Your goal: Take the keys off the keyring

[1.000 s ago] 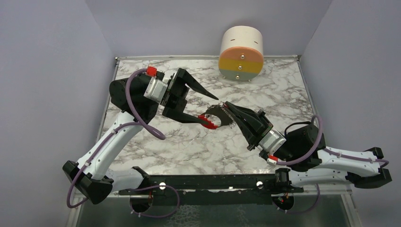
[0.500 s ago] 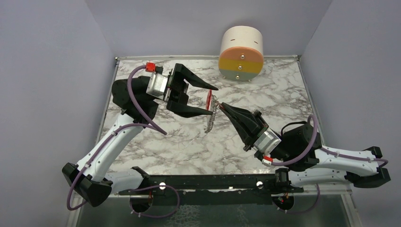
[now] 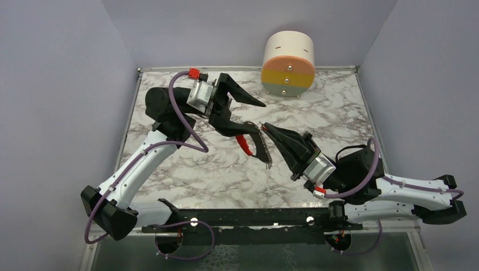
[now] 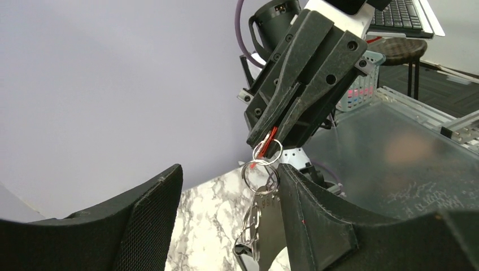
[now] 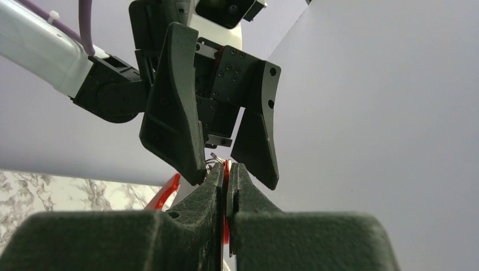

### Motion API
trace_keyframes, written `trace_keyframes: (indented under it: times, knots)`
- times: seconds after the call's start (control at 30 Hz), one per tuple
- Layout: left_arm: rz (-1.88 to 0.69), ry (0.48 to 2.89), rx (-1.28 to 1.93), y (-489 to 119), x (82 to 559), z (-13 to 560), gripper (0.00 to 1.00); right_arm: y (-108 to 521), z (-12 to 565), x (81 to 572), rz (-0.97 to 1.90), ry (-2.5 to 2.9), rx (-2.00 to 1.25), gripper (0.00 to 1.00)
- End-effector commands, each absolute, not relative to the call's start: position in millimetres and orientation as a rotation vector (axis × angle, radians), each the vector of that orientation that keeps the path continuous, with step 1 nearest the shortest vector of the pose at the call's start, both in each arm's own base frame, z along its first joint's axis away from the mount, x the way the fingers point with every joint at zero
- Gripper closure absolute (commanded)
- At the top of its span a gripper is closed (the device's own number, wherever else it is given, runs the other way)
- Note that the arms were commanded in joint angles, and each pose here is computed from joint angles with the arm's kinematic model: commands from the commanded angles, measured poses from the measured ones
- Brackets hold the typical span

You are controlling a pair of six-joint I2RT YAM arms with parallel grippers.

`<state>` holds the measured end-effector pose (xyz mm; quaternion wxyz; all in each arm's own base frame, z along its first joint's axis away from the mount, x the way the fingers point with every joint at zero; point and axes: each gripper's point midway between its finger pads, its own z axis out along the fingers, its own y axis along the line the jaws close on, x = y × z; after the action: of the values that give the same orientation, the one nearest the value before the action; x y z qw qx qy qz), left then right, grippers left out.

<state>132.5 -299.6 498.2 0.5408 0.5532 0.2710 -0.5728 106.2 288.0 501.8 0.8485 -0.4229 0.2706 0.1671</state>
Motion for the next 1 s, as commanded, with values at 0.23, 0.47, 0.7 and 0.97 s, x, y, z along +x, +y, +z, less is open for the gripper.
trace_keyframes:
  times: [0.23,0.47,0.7,0.97]
  knots:
    - [-1.350,0.603,1.386,-293,121,496,0.41,273,525,100,0.369,0.520,-0.823,0.98]
    - [-1.353,0.590,1.410,-292,116,495,0.47,272,526,101,0.369,0.523,-0.814,0.99]
    - [-1.354,0.573,1.414,-291,110,497,0.48,277,523,103,0.366,0.532,-0.821,0.99]
    - [-1.359,0.565,1.415,-291,106,498,0.48,283,523,102,0.374,0.530,-0.828,0.99]
